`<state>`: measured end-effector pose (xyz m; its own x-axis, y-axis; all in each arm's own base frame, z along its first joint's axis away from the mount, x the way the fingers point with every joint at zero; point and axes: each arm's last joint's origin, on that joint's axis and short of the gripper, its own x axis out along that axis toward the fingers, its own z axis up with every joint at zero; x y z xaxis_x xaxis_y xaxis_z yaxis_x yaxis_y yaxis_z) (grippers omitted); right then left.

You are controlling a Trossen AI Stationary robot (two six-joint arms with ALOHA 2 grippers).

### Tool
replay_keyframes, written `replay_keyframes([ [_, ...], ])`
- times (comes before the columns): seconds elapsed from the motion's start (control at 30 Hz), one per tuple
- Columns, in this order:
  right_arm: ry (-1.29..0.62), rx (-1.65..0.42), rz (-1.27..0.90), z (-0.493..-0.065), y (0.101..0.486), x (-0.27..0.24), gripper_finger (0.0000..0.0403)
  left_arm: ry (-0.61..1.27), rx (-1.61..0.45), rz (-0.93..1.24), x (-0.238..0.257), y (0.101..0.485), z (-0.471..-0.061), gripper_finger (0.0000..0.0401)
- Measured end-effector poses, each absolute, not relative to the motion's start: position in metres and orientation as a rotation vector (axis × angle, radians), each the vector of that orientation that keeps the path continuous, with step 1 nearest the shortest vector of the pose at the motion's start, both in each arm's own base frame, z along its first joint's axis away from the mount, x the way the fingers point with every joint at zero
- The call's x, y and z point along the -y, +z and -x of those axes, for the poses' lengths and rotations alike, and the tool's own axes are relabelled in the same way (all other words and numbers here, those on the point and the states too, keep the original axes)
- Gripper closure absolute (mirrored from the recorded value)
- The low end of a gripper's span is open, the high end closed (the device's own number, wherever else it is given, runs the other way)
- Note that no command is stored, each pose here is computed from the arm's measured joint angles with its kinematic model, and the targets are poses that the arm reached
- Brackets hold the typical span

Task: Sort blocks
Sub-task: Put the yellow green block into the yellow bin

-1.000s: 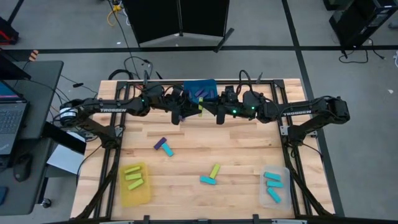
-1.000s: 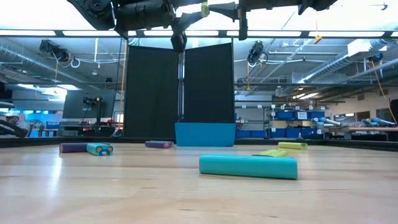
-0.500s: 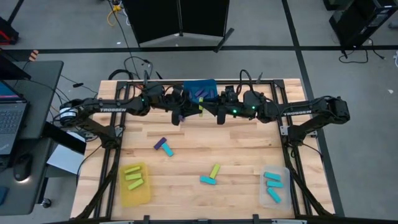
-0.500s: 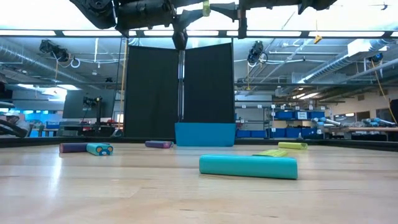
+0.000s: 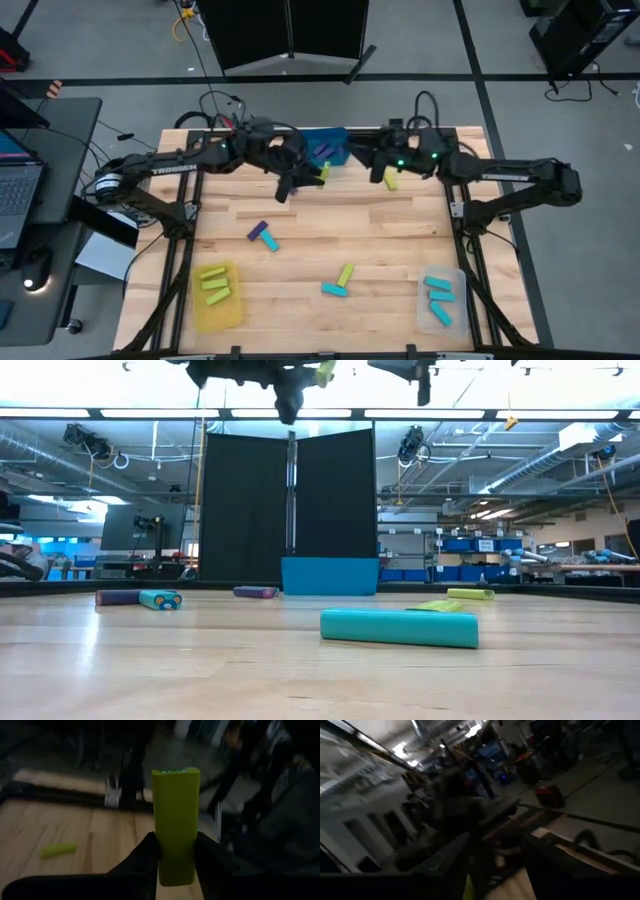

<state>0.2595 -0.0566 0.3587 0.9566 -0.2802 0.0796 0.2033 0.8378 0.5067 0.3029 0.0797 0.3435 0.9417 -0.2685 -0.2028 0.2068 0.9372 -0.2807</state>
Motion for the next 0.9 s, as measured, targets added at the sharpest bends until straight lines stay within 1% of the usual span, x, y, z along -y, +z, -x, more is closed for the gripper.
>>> replay_keyframes([
  [0.07,-0.280,0.109,-0.495,-0.252,0.359,0.057,0.0250,-0.249,-0.328,0.233,-0.078,0.349,-0.296,0.0297],
  [0.13,-0.299,0.057,-0.476,-0.246,0.357,0.057,0.0285,-0.247,-0.380,0.197,-0.075,0.357,-0.288,0.0297],
  [0.27,-0.317,-0.024,-0.441,-0.241,0.352,0.056,0.0369,-0.224,-0.466,0.186,-0.069,0.369,-0.267,0.0297],
  [0.3,-0.321,-0.043,-0.430,-0.241,0.350,0.056,0.0385,-0.217,-0.496,0.197,-0.067,0.371,-0.260,0.0297],
  [0.33,-0.325,-0.065,-0.418,-0.241,0.348,0.056,0.0392,-0.213,-0.515,0.204,-0.064,0.373,-0.254,0.0297],
  [0.5,-0.297,-0.134,-0.398,-0.246,0.339,0.060,0.0383,-0.162,-0.628,0.241,-0.040,0.378,-0.227,0.0297],
  [0.63,-0.284,-0.162,-0.396,-0.248,0.335,0.067,0.0395,-0.125,-0.739,0.280,-0.017,0.376,-0.211,0.0297],
  [0.8,-0.261,-0.181,-0.401,-0.247,0.331,0.080,0.0390,-0.105,-0.852,0.331,0.011,0.372,-0.195,0.0297],
  [0.9,-0.244,-0.188,-0.400,-0.246,0.330,0.087,0.0394,-0.096,-0.906,0.353,0.027,0.371,-0.187,0.0297],
])
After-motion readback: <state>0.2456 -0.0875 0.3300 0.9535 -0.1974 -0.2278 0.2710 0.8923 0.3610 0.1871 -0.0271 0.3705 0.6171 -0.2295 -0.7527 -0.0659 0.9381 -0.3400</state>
